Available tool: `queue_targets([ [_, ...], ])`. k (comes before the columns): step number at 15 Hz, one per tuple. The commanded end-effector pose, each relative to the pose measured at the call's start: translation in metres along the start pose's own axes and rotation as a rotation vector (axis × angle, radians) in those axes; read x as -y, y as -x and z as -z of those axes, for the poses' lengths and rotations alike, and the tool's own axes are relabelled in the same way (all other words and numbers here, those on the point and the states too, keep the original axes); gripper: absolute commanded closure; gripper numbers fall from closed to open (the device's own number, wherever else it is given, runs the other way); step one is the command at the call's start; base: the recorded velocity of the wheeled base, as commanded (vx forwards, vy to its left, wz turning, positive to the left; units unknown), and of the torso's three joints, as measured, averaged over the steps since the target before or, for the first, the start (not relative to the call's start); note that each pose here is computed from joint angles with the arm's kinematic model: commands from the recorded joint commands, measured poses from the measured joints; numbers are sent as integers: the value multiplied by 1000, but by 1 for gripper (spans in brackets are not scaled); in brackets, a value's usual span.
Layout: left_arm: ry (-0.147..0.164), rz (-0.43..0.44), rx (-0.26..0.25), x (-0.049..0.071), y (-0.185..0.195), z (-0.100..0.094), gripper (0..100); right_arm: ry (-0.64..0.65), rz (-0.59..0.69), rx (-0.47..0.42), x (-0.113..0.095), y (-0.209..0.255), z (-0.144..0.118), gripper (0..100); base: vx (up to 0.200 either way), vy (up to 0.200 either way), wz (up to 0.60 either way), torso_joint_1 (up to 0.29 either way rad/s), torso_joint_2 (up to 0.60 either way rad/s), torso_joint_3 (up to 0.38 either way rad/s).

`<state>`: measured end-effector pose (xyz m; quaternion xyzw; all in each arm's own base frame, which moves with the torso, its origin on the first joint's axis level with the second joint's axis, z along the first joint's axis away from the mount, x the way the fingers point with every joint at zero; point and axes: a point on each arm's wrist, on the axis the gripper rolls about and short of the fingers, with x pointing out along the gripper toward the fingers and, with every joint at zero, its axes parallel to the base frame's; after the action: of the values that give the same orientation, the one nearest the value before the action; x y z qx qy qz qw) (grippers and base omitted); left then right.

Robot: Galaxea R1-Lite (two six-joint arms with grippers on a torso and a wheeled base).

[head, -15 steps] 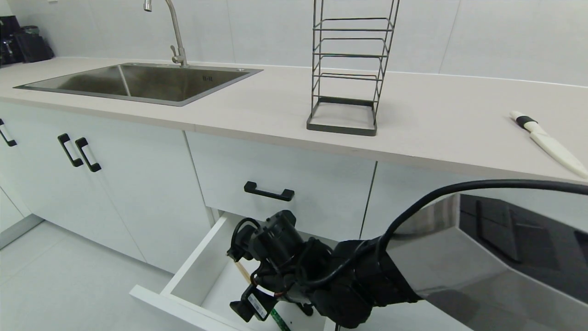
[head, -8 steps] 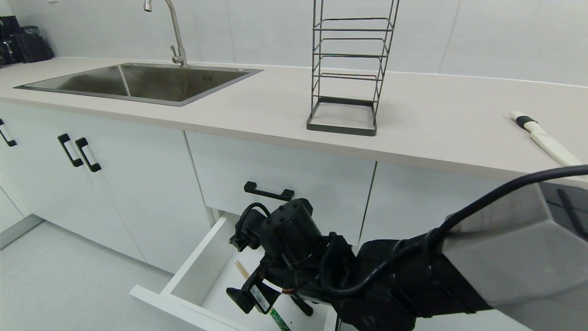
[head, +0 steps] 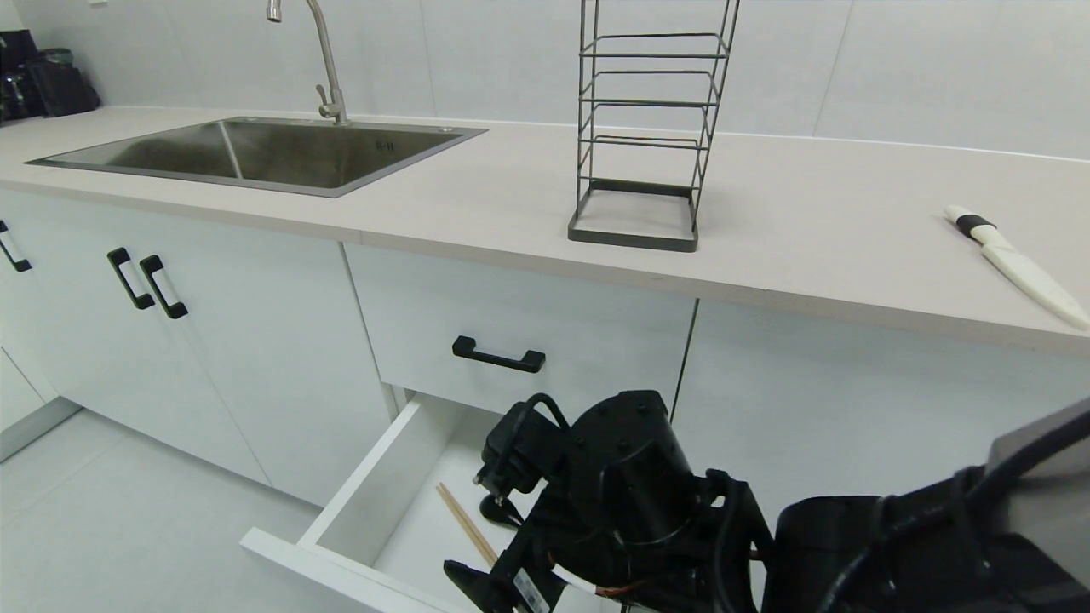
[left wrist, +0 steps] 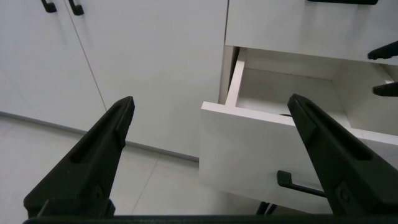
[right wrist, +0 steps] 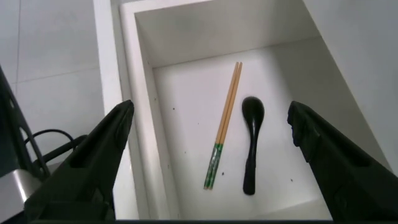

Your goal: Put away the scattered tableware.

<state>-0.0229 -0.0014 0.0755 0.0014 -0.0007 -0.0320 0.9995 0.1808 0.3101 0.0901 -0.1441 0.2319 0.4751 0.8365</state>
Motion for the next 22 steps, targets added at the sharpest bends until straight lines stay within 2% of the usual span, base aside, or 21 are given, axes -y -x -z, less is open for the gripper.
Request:
queue_targets([
  [1, 0, 0, -1, 0, 0, 0, 0, -7, -6, 25, -1, 21, 1, 0, 0, 0, 0, 0, 0, 0],
  [5, 0, 0, -1, 0, 0, 0, 0, -3, -25, 13, -1, 43, 15, 0, 0, 0, 0, 0, 0, 0],
  [8, 0, 0, -1, 0, 0, 0, 0, -16, -20, 41, 0, 53, 11, 0, 0, 0, 0, 0, 0, 0],
  [11, 0, 0, -1, 0, 0, 0, 0, -20, -22, 14, 0, 70, 25, 0, 0, 0, 0, 0, 0, 0],
  [13, 0, 0, -1, 0, 0, 0, 0, -19, -23, 28, -1, 72, 22, 0, 0, 0, 0, 0, 0, 0],
  [20, 0, 0, -1, 0, 0, 0, 0, -19, -23, -15, -1, 75, 35, 0, 0, 0, 0, 0, 0, 0],
  [22, 0, 0, -1, 0, 0, 0, 0, -17, -22, -12, 0, 90, 40, 0, 0, 0, 0, 0, 0, 0],
])
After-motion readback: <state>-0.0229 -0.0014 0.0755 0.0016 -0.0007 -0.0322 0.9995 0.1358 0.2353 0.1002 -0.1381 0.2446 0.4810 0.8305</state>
